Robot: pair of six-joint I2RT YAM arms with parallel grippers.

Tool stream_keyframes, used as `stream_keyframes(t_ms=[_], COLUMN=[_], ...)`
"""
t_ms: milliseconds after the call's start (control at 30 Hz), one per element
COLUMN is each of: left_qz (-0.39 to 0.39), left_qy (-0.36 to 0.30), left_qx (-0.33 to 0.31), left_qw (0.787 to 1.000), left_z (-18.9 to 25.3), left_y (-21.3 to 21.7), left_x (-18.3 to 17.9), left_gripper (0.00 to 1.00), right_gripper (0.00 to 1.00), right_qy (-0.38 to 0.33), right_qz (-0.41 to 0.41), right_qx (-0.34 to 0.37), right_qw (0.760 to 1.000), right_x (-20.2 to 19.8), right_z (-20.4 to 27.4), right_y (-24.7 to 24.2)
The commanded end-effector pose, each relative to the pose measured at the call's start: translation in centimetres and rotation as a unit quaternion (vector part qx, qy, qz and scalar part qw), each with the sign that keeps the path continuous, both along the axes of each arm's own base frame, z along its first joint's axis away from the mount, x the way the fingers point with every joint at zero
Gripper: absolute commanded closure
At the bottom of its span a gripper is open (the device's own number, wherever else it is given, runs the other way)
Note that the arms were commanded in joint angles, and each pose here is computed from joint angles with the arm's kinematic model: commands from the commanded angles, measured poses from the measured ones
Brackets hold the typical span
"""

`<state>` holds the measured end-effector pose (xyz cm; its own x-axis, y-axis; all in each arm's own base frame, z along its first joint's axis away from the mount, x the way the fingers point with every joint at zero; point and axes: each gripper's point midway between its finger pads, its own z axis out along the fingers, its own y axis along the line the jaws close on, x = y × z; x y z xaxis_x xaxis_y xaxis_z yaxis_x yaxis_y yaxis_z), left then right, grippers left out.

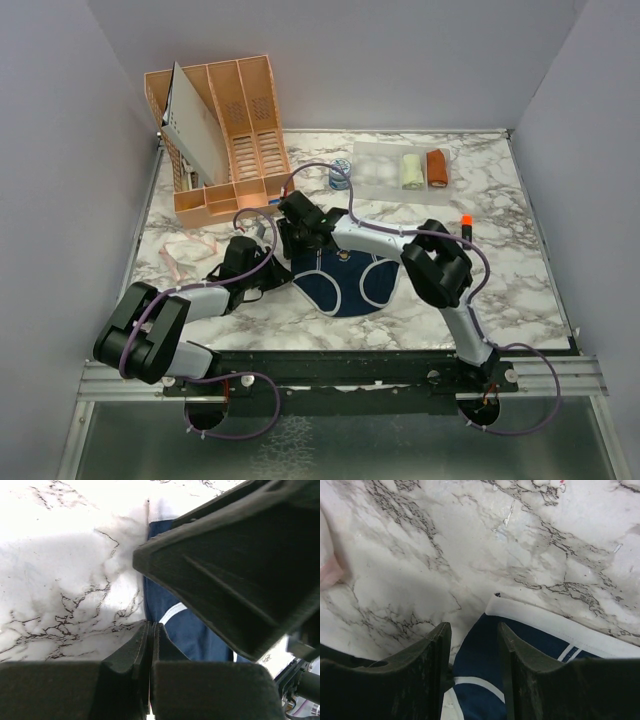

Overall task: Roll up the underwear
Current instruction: Fold the underwear at the center of the board.

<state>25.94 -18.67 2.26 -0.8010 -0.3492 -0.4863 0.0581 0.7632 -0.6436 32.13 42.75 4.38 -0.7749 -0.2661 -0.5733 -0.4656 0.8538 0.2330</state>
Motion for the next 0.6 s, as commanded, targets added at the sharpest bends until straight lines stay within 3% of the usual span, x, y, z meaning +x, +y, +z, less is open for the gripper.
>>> stream_keyframes(t_ms=[0, 300, 500, 567], left_qz=[-0.012, -0.011, -0.007, -0.008], left_qy=[0.049, 0.046, 0.046, 0.048], left_qx=[0.031, 0.03, 0.028, 0.025], left_qw=[0.998, 0.998, 0.999, 0.998], left_z=[-2.6, -2.6, -2.5, -2.5], left_y=[1.2, 1.3, 1.3, 1.2], left_x=[-2.7, -3.0, -2.8, -2.9], left_gripper=[1.0, 1.0, 1.0, 0.86], right_gripper=[0.55, 0.62, 0.74, 0.79], right_qy=[0.009, 0.004, 0.004, 0.005], right_qz=[-0.016, -0.032, -0.029, -0.025], right_qx=[-0.029, -0.071, -0.089, -0.085], right_qw=[0.999, 0.997, 0.996, 0.996], right_x=[-0.1, 0.7, 0.3, 0.2], right_z=[-2.0, -4.3, -5.0, -4.8], right_y=[-0.1, -0.9, -1.1, -0.8])
